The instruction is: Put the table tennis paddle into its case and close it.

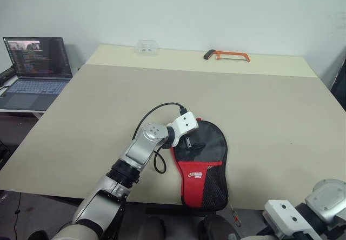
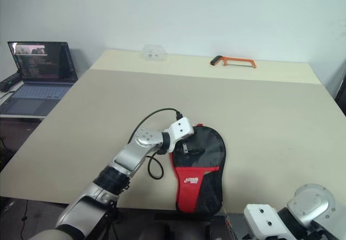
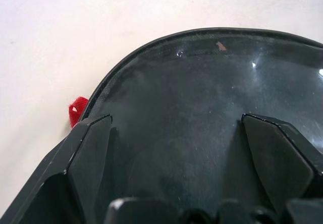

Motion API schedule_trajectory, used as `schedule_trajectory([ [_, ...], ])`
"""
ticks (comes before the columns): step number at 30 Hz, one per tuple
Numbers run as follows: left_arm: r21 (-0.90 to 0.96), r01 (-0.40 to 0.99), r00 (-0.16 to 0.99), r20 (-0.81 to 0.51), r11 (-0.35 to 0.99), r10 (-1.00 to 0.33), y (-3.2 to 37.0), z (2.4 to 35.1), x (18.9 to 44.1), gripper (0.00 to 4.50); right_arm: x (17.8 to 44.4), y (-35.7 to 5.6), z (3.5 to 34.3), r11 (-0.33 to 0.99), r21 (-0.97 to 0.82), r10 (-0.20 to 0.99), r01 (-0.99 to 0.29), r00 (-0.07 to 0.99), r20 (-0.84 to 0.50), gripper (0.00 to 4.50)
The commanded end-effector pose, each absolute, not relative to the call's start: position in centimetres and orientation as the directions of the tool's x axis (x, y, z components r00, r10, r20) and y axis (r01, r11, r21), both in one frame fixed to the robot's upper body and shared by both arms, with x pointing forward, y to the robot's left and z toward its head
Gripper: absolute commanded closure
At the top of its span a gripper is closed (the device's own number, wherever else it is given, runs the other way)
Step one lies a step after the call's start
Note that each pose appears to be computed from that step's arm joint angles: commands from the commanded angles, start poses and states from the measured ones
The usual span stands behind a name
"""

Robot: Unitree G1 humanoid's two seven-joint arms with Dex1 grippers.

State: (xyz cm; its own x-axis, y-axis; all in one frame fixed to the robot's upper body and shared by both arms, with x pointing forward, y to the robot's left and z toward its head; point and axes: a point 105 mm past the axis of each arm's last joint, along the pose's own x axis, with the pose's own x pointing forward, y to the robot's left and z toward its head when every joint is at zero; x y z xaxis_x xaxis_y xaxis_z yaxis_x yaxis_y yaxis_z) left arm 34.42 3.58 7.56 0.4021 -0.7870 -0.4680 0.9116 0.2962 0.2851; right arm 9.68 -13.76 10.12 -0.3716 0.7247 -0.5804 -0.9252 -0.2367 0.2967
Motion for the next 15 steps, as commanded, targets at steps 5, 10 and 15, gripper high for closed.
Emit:
schedule_trajectory([
  [5, 0.226, 0.928, 0.371, -0.644, 0.298, -0.668, 6.2, 2.8, 33.8, 0.0, 10.8, -14.2, 10.5, -0.259, 0.25, 0.707, -0.933, -0.359, -0.609, 3.9],
  [10, 0.227, 0.926, 0.376, -0.635, 0.302, -0.675, 5.8, 2.9, 34.0, 0.0, 15.2, -15.9, 11.1, -0.149, 0.147, 0.72, -0.978, -0.209, -0.661, 3.94],
  [15, 0.218, 0.927, 0.373, -0.626, 0.306, -0.685, 5.4, 2.9, 33.9, 0.0, 19.3, -16.5, 11.2, -0.049, -0.017, 0.709, -0.999, -0.023, -0.705, 3.94],
])
